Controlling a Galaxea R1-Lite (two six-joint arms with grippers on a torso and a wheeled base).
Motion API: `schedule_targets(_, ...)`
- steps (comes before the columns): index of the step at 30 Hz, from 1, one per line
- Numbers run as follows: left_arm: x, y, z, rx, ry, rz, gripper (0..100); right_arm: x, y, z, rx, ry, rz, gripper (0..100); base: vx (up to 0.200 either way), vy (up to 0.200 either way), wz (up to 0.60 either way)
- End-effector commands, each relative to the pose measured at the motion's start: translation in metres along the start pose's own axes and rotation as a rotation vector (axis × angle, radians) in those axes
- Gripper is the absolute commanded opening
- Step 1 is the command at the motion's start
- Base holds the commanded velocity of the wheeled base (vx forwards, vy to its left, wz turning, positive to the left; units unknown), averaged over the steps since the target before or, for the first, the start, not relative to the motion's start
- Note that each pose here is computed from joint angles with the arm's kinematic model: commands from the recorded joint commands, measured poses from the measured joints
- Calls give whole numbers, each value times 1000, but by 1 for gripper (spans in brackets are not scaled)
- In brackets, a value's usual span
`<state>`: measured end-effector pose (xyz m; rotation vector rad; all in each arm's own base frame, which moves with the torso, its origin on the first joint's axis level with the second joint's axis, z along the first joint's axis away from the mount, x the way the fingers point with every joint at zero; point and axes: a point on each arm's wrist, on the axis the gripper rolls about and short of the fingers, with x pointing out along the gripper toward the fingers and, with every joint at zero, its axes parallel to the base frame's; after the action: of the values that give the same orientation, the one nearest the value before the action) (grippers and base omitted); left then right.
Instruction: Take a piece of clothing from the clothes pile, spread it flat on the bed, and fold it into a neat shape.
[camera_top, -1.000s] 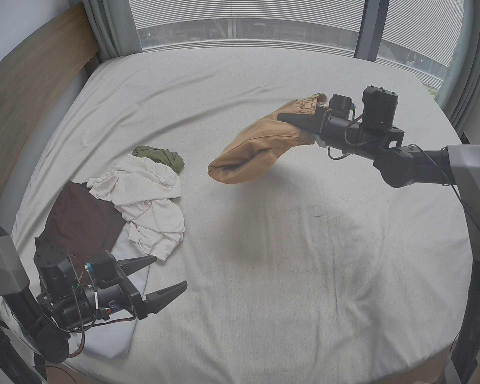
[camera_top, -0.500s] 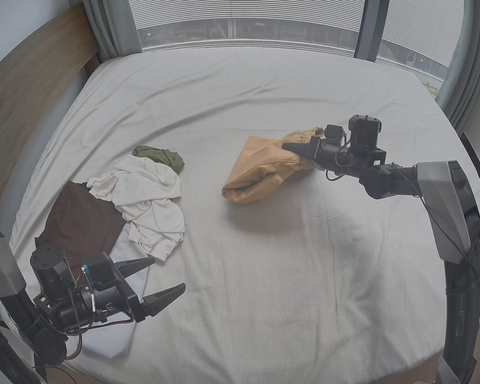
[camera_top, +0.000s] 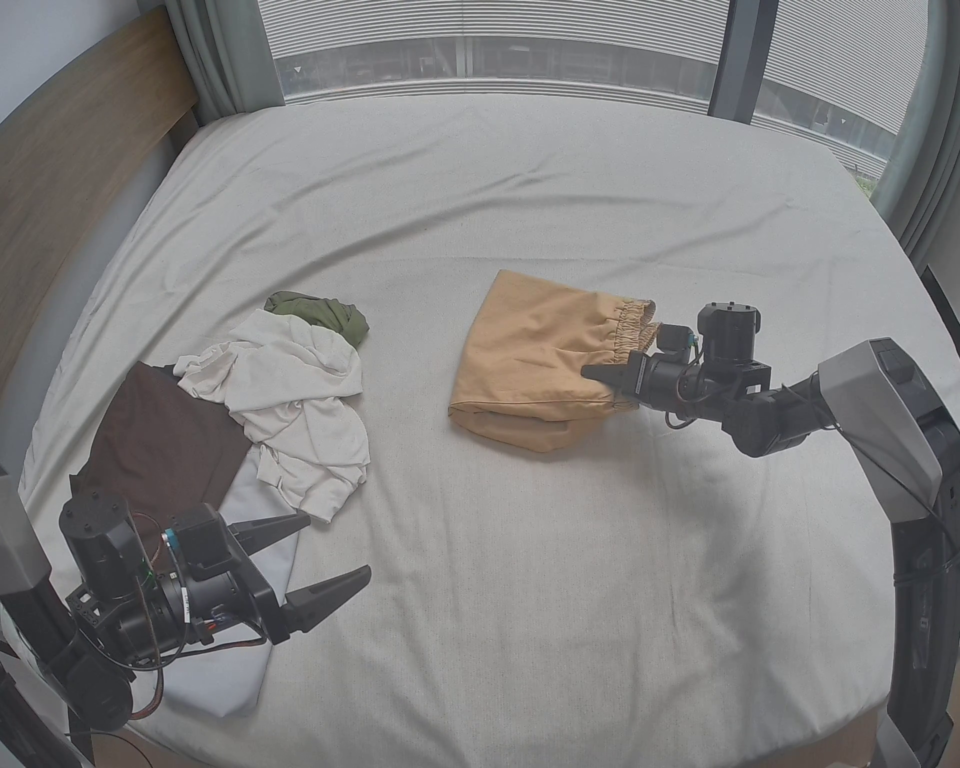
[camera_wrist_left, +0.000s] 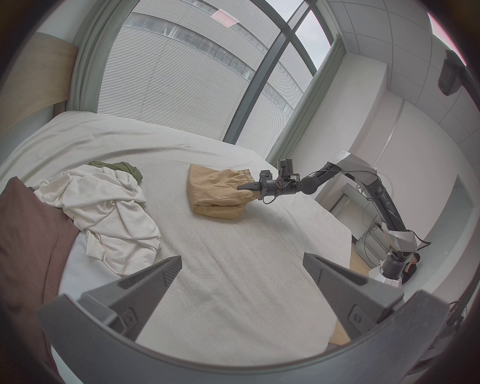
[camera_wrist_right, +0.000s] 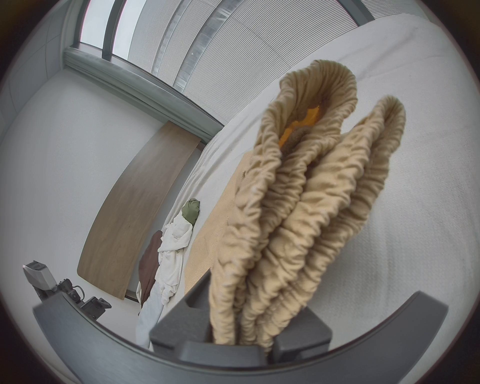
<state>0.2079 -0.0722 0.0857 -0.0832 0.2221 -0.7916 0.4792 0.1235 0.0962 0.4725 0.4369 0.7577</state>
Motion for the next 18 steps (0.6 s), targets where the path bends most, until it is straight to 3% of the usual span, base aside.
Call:
schedule_targets(1,1,0,0,-1,0,0,100,-3,2,0,1,3,-1,0,0,0,0)
schedule_targets(6,1,1,0,-9,-2,0,100,-4,-1,-8,11,24,-13,0,0,0,0)
schedule_targets(7,2,1,1,-9,-4,0,100,-4,-1,-9,12,25,-15,100,0,0,0)
schedule_targets(11,2,1,1,-11,-4,0,100,-3,-1,-10,8,9,-28,100,0,0,0)
schedule_targets(13,2,1,0,-19,0,0,100,-5,-1,-12,-9,-36,-75,100,0,0,0)
schedule_targets(18,2,1,1,-47,-8,-1,100,-23,11,-8,-5,-31,-85,100,0,0,0)
